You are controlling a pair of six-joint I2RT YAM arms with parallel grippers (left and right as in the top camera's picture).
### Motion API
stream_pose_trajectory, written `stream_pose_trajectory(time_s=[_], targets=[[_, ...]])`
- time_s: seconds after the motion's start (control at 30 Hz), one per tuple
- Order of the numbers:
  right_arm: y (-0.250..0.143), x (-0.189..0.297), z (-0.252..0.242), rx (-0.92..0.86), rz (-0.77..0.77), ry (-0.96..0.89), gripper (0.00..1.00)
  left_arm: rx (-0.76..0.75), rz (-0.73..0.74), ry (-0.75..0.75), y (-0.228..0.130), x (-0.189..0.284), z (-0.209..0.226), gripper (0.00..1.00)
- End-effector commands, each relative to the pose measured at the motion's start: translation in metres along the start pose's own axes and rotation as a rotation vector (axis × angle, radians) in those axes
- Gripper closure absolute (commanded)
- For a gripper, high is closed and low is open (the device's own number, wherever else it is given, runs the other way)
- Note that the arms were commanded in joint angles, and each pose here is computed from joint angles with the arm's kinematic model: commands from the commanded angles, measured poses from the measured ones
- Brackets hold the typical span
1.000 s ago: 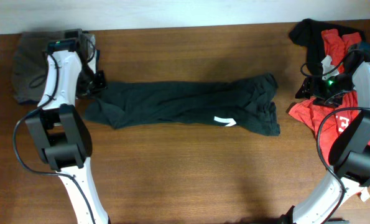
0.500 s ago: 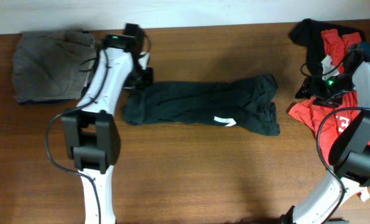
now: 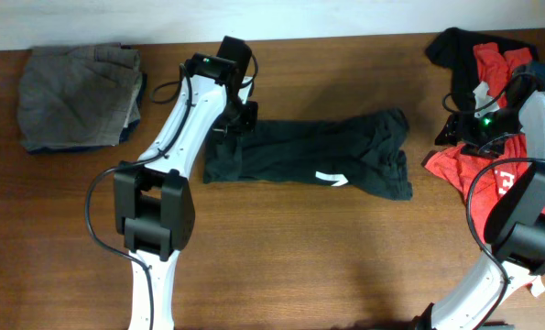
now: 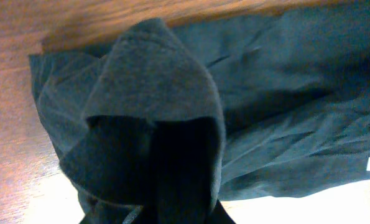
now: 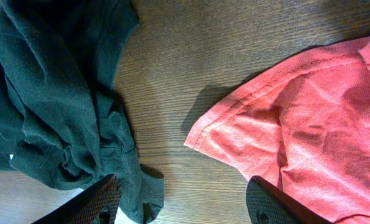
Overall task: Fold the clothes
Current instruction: 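Fold the left end rightward toward the center with the left gripper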
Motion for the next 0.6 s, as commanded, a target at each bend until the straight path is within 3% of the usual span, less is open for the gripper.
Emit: stream_pose_trajectory(time_s=[0.0,0.57], targets=[[0.003,0.01,0.003,0.002,-0.025,-0.004,0.3,-0.009,-0.087,-0.025,0.013,0.027,-0.012,1.0],[0.001,0.007,0.011,0.024,-0.017,-0.007,0.29,-0.089,-0.164,-0.094,0.028,0.048,-0.055,0.99]])
Point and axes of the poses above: each gripper's point midway between its finger pads, its own x axis back along the fingers, its own z axis along the line the jaws close on, y = z × x, the point moved 5 cm from there along x, back along the fingers, and after that the axes turned 12 degrees about -x, right-handed, at the moved point
